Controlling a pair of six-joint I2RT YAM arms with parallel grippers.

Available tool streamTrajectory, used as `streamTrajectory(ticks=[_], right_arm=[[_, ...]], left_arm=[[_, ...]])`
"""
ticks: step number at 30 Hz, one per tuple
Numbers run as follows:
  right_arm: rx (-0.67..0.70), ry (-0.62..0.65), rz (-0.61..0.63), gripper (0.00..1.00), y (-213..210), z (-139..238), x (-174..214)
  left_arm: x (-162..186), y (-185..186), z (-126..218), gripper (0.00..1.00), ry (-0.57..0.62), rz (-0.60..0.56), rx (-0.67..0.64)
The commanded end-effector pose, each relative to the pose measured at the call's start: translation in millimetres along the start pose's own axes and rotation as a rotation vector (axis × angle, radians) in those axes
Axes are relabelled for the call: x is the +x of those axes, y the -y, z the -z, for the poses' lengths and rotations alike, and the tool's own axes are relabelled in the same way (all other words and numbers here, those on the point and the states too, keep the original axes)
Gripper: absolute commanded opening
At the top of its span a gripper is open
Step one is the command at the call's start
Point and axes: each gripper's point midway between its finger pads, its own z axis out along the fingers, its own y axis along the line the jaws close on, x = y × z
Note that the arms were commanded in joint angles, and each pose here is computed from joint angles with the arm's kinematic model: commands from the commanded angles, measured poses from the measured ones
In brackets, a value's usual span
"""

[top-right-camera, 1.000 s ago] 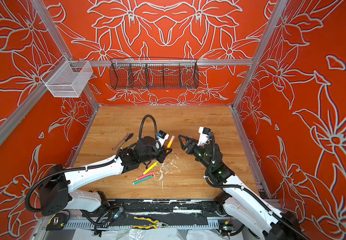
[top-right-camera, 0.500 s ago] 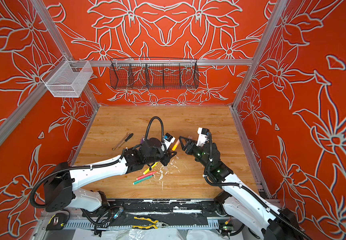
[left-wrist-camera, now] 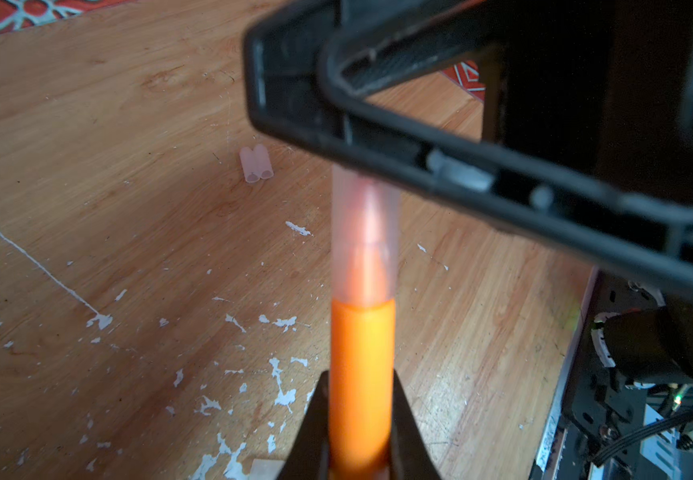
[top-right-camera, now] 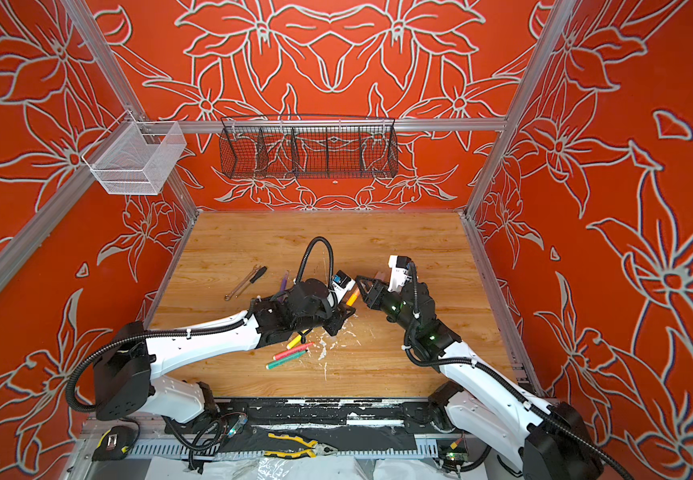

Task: Insert the pens into the pen caps
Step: 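Press the cap down onto the held highlighter with the right gripper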

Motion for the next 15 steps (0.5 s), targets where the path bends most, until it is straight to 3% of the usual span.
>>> streamTrajectory(ticks=[1,11,15], right_arm=[[-0.066,0.027,0.007,0.27,-21,-1,-14],[-0.095,-0.027,-0.023,0.06,-21,-13,-3],[-0.094,-0.030,-0.027,0.01,-19,-14,-1]], left_arm=[[-11,4,0,0.00,0.021,-0.021,-0.004],[-13,-2,-5,0.00,0.025,0.008,-0.036],[-26,-22,-7,0.00,0.065,0.023,-0.145]])
